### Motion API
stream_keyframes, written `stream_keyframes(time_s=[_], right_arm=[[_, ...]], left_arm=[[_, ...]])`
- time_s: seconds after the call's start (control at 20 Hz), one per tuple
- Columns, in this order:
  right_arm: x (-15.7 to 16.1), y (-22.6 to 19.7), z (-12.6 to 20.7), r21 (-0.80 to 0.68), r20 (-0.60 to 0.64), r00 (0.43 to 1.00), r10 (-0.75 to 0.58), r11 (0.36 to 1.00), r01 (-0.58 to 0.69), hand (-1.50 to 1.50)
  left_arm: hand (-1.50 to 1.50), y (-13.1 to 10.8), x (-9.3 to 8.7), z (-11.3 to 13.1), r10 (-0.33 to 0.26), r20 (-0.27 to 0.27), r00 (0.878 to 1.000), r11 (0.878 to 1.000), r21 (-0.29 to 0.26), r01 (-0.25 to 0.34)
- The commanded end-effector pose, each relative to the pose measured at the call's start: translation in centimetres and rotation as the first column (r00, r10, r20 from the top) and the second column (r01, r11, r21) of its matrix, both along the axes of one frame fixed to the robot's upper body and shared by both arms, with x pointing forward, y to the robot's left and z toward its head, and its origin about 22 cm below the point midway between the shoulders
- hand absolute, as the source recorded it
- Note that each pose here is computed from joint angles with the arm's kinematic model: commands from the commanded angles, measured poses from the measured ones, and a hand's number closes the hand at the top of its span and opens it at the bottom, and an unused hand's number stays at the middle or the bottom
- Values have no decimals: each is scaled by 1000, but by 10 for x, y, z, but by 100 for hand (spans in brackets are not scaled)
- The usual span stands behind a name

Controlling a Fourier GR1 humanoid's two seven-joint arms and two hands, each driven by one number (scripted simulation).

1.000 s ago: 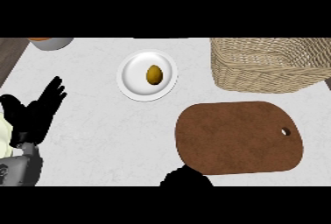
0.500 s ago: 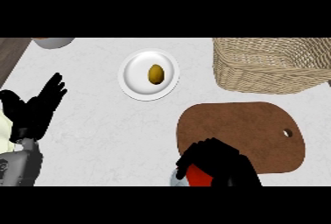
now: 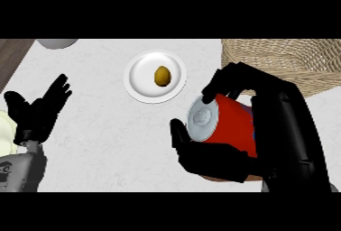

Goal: Pick the can from the cutting board and place it in the basket

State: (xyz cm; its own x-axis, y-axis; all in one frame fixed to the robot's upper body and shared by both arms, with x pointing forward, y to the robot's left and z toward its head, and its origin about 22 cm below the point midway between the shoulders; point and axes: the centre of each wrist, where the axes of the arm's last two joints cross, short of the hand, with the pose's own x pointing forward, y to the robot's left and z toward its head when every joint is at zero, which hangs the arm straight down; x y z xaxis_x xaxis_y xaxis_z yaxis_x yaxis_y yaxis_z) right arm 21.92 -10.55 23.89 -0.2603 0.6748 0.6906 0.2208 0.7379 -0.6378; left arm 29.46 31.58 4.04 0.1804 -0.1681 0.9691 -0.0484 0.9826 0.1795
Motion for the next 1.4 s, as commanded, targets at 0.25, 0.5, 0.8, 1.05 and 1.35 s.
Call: stream_keyframes(time_s=[0.25, 0.5, 0.8, 1.05, 1.35], right_arm=[[80, -51, 27, -51, 7, 981, -196, 979, 196, 150], [118, -75, -3, -56, 3, 979, -206, 977, 205, 150], [146, -137, 0, -65, -6, 979, -203, 977, 202, 150], [164, -129, -39, -11, -4, 982, -191, 981, 191, 150], [181, -157, -73, 83, -55, 920, -388, 916, 392, -150]], left_arm=[[0, 4, -8, 1, 4, 6, 1000, 1000, 0, -4], [0, -21, -1, -9, 0, 0, 1000, 1000, -8, 0], [0, -8, -7, 9, 4, -12, 1000, 1000, -2, -4], [0, 2, -1, 2, 1, -6, 1000, 1000, -14, -1], [0, 8, -6, 2, -10, -5, 1000, 1000, -22, 9]])
